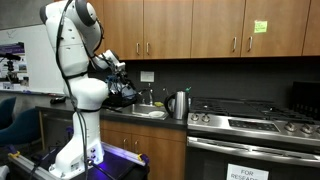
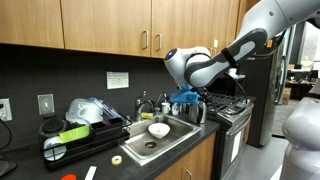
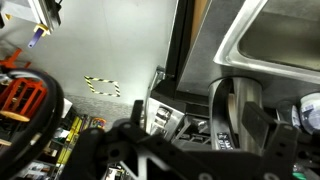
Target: Press the switch on the kettle
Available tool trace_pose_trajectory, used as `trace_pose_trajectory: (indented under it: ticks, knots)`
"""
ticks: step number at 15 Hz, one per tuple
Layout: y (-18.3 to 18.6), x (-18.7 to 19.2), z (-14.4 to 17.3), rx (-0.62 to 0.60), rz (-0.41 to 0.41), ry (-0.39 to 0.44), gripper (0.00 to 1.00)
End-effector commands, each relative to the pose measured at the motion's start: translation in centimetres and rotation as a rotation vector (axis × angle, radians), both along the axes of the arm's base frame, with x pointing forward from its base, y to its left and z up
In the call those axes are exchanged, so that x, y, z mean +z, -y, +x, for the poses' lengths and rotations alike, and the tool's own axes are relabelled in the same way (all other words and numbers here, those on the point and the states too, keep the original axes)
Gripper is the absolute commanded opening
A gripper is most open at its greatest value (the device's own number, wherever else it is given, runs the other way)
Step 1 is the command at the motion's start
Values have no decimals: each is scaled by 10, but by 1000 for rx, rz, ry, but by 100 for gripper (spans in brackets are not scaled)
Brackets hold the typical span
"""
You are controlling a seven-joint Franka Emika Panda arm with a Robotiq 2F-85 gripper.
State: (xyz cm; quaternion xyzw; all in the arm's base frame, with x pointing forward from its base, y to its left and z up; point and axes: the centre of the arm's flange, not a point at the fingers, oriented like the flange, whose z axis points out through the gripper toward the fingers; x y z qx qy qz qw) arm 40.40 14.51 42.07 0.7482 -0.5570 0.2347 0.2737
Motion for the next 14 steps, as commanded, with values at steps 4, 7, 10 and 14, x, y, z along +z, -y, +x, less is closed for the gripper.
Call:
trace_pose_trajectory:
  ticks: [4,7,10,14]
  knots:
    - [-1,-1,-1,2,14,-8,100]
    - [-1,-1,-1,2,15,-9,100]
    - [-1,-1,-1,2,15,-9,100]
    - [-1,-1,-1,2,15,-9,100]
